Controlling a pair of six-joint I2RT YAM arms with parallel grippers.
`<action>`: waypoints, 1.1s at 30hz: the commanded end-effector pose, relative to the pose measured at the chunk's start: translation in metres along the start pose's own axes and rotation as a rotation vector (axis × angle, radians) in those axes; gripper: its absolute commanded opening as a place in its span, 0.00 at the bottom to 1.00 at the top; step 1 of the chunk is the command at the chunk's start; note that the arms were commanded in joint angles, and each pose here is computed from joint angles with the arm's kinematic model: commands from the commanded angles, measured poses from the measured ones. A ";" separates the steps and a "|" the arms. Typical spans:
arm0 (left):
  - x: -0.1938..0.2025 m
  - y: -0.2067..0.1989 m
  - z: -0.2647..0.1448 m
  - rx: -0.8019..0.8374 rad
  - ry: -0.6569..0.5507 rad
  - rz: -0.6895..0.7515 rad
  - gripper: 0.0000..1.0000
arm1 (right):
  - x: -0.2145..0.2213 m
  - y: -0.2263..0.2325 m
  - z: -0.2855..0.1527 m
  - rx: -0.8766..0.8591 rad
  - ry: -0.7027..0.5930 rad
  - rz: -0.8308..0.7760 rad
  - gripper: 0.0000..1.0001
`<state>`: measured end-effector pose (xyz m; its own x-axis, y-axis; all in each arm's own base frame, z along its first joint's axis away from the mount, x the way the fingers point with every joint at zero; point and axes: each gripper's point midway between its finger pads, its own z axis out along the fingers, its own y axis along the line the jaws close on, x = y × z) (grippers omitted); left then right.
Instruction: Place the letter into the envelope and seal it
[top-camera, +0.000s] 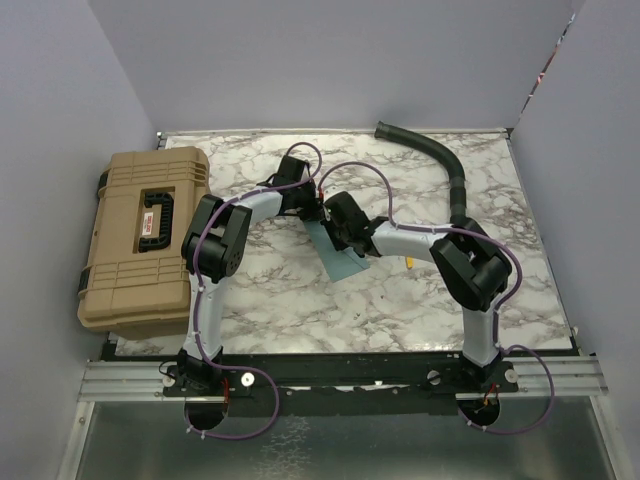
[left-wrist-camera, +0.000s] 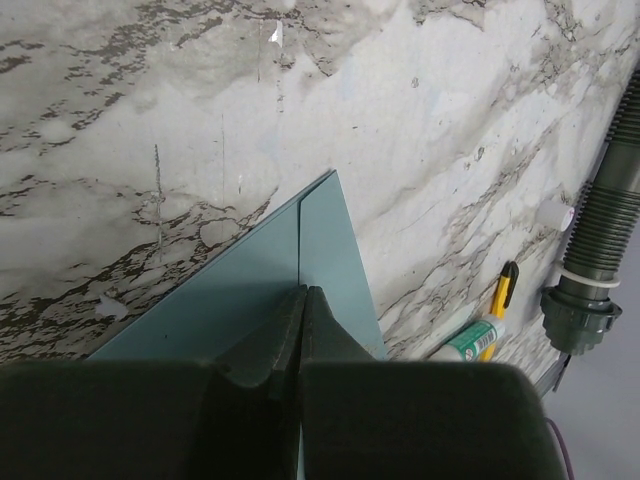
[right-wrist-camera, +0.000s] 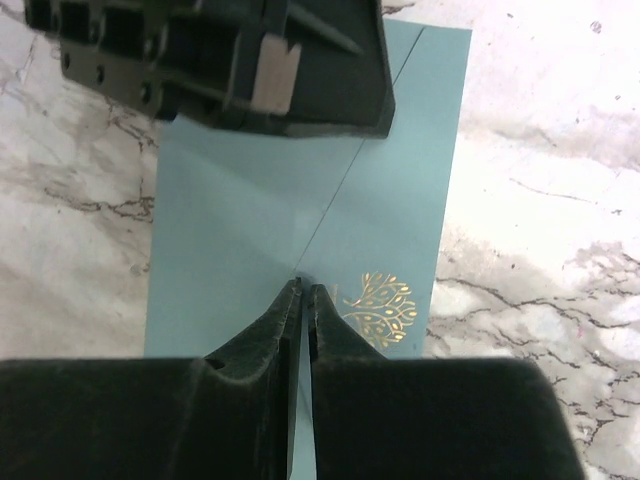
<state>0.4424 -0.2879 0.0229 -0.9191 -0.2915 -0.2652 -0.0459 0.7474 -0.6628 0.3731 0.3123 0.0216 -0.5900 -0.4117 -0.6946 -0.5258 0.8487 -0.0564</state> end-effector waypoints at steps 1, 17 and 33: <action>0.065 0.091 0.021 -0.270 0.177 -0.076 0.00 | 0.116 0.007 -0.016 -0.032 0.346 -0.100 0.10; 0.065 0.092 0.020 -0.267 0.182 -0.057 0.00 | 0.144 0.004 -0.026 0.008 0.446 0.043 0.06; 0.064 0.092 0.021 -0.261 0.189 -0.042 0.00 | 0.163 -0.011 -0.063 0.036 0.510 0.228 0.07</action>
<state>0.4425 -0.2882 0.0228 -0.9240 -0.2804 -0.2601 -0.0377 0.7434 -0.6678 0.3371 0.2913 0.0183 -0.7193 -0.2313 -0.6550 -0.3980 0.9101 0.1157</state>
